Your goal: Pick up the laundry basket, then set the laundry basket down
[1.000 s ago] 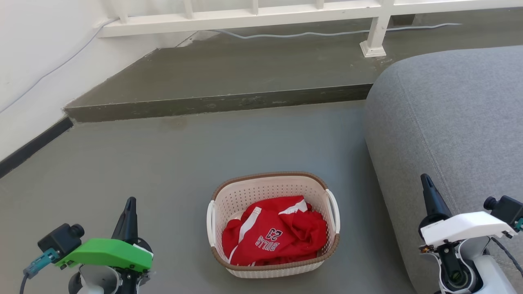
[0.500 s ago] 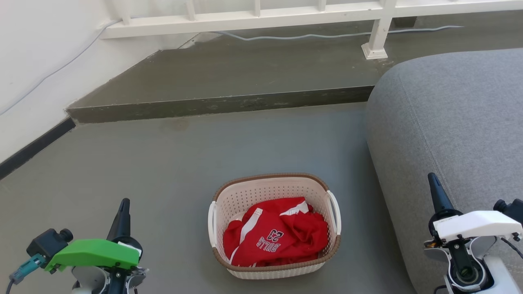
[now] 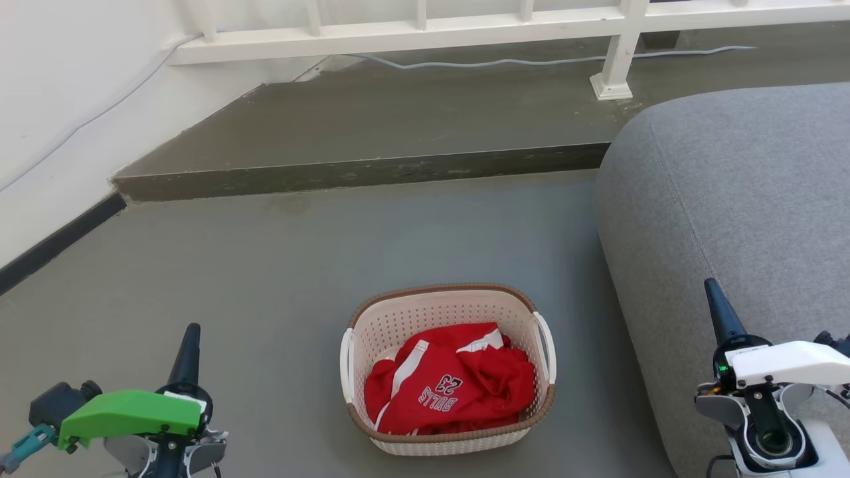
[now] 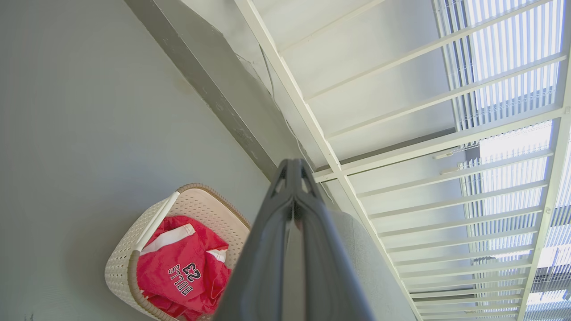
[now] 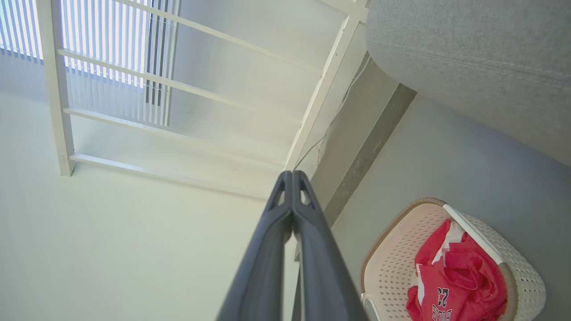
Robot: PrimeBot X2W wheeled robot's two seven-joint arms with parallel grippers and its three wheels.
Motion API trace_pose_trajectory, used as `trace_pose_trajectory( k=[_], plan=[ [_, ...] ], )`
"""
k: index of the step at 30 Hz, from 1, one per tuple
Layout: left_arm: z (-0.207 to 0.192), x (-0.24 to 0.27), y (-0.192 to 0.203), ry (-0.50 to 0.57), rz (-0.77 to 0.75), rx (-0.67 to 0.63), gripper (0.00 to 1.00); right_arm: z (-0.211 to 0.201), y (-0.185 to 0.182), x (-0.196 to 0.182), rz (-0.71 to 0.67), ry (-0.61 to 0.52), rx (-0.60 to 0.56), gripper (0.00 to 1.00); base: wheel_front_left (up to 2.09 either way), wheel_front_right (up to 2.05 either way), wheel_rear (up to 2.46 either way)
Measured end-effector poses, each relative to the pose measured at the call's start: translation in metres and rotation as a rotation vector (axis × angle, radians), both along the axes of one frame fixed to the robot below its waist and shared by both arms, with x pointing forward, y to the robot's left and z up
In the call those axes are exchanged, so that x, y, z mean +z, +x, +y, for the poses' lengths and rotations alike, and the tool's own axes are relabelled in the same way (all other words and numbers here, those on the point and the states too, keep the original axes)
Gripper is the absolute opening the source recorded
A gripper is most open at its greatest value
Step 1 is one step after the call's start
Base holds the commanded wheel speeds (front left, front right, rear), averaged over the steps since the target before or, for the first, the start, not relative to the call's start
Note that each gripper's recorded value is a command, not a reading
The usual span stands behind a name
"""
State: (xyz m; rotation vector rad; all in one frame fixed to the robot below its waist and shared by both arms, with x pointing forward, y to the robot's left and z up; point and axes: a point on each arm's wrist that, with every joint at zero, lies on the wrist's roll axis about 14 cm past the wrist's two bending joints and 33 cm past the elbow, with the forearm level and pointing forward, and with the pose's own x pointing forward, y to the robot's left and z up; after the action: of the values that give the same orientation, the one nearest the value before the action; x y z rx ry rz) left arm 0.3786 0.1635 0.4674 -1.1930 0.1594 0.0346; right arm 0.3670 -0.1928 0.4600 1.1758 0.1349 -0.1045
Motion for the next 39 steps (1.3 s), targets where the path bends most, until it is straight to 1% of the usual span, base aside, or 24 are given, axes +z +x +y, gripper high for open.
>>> trace_pose_trajectory(
  k=[4,5,28,39],
  plan=[
    [0.005,0.001,0.000,-0.048,0.001,0.018,0.00,-0.001,0.001,0.002,-0.005,0.053,-0.010,0.00,0.00,0.00,0.00],
    [0.005,0.002,-0.001,-0.093,-0.002,0.017,0.00,-0.003,0.002,0.003,-0.010,0.104,-0.021,0.00,0.00,0.00,0.00],
    [0.022,0.011,-0.002,-0.376,-0.034,0.072,0.00,-0.014,0.005,0.013,-0.056,0.391,-0.071,0.00,0.00,0.00,0.00],
    [0.023,0.011,-0.002,-0.378,-0.035,0.072,0.00,-0.013,0.005,0.013,-0.057,0.398,-0.073,0.00,0.00,0.00,0.00]
  ],
)
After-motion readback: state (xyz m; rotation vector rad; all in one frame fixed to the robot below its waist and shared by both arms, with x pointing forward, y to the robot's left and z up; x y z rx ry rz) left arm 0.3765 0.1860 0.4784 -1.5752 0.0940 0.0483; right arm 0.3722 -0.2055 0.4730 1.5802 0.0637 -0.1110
